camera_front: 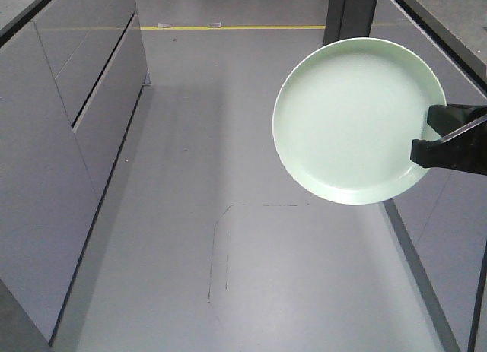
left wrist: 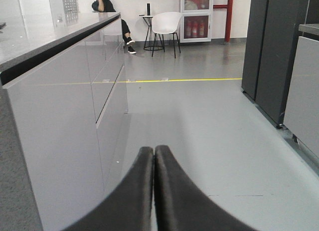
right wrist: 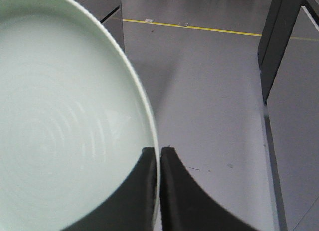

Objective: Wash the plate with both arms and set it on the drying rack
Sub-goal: 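Drive along the aisle carrying the plate in the right gripper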

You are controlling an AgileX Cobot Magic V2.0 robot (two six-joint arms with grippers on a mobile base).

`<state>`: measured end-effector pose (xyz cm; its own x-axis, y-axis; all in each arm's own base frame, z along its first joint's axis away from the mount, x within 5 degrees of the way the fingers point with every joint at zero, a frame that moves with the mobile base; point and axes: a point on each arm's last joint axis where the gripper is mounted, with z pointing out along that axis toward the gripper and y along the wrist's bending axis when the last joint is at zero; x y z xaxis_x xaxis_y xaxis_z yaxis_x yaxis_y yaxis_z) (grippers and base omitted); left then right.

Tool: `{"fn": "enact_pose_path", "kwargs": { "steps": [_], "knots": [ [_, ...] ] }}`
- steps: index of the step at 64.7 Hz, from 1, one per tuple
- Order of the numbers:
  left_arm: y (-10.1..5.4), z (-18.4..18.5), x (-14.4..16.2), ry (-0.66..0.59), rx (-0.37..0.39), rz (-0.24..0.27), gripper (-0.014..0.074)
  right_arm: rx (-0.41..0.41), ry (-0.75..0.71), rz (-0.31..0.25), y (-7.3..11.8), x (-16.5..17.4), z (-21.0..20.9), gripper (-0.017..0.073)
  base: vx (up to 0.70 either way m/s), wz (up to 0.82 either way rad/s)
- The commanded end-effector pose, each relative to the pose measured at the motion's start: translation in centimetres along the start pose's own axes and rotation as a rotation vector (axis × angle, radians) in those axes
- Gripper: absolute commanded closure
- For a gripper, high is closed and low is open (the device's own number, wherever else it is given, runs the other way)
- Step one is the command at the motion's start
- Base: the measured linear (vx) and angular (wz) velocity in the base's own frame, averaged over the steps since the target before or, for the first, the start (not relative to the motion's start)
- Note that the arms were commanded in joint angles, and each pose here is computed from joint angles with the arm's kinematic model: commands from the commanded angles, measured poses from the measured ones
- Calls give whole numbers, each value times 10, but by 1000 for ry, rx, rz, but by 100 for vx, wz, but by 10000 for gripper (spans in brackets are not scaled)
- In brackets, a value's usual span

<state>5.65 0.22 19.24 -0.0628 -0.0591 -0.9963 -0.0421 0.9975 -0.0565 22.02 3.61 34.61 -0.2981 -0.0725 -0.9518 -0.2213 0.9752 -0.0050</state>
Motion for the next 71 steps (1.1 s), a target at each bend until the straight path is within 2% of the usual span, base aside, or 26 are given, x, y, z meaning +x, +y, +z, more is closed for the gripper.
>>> {"fn": "enact_pose_path", "kwargs": {
  "steps": [1, 71],
  "knots": [
    [0, -1, -2, -74, 5, -17, 599, 38, -110, -2, -3, -18, -8, 564, 17, -5],
    [0, -1, -2, -74, 5, -17, 599, 38, -110, -2, -3, -18, -8, 564, 16, -2]
  ]
}}
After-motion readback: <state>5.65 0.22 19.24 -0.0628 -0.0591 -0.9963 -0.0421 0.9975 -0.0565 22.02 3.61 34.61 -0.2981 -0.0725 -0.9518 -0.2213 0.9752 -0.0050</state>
